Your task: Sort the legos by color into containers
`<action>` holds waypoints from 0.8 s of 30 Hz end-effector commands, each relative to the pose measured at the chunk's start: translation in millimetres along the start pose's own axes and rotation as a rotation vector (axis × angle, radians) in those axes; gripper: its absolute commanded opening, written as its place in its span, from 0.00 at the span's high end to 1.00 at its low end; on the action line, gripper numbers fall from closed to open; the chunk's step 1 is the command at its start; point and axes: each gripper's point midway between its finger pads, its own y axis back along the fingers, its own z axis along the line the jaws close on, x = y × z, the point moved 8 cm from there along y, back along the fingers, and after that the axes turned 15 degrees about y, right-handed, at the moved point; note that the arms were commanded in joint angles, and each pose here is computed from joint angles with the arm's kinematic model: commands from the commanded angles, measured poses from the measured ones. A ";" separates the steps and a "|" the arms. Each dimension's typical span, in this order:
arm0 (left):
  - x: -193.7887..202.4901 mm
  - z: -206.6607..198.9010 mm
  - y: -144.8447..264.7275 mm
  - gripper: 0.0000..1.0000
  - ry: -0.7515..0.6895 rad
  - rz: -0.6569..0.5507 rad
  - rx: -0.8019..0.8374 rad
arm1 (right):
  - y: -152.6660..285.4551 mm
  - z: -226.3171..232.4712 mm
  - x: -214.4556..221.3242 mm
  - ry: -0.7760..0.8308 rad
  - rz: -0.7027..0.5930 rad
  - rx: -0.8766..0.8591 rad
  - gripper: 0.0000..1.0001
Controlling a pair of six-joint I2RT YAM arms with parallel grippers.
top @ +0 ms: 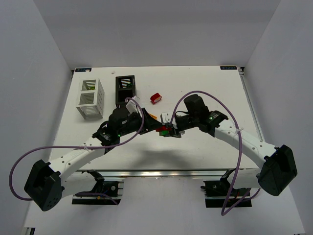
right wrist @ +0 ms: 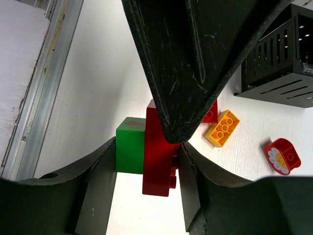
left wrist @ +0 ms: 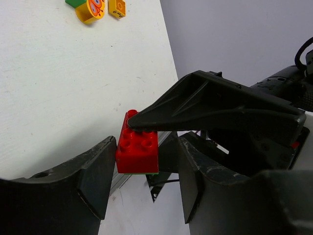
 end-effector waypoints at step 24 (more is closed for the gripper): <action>9.4 3.2 -0.3 0.52 -0.007 0.048 0.025 | 2.4 -6.7 -8.7 0.034 -0.034 0.040 0.88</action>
